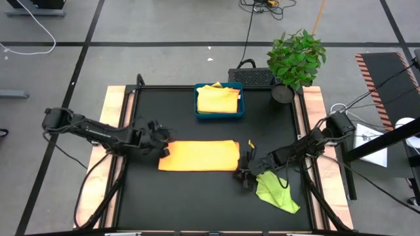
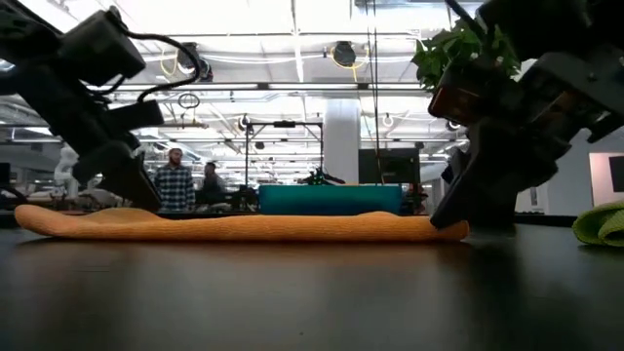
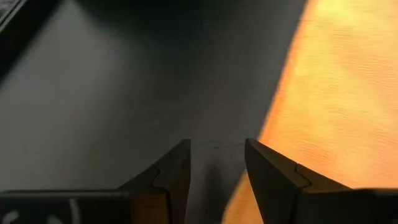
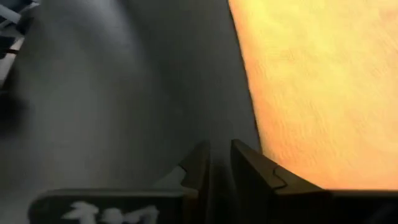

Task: Fold microfiber towels
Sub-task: Fold the orange microfiber towel

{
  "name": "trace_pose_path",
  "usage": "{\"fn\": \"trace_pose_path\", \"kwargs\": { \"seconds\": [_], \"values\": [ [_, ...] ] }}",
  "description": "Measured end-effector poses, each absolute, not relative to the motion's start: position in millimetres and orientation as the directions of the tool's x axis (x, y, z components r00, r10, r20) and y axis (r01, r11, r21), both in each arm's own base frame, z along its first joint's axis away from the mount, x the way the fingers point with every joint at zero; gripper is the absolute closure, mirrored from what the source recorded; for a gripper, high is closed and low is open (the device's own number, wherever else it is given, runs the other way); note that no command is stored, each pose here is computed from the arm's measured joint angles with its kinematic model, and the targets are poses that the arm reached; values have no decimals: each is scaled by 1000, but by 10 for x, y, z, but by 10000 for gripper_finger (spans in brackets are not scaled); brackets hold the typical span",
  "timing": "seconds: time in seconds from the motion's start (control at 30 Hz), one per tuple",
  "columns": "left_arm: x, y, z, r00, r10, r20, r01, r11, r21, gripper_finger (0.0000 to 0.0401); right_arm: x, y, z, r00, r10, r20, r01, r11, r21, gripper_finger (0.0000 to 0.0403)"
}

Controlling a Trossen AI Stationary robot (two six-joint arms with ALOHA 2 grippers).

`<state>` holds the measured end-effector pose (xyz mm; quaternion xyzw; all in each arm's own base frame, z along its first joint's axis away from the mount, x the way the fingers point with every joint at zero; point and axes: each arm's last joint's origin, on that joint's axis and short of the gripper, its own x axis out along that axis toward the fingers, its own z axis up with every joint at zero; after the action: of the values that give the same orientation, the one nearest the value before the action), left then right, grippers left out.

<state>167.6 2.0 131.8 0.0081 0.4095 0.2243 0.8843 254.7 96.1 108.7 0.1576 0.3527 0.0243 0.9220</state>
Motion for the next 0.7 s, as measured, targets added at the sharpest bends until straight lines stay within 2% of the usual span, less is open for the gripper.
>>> {"fn": "trace_pose_path", "kwargs": {
  "seconds": [0.13,0.4,0.7],
  "values": [
    [1675,104,1315,548,410,-729,-424,887,181,247,2524,867,1027,710,87,-699,161,946,281,362],
    [1694,7,1304,600,160,-784,-302,953,-36,247,2556,583,993,671,-42,-740,318,918,236,380],
    [1715,-236,1329,646,0,-763,-166,976,-140,247,2604,161,985,645,-226,-730,473,868,148,383]
  ]
}}
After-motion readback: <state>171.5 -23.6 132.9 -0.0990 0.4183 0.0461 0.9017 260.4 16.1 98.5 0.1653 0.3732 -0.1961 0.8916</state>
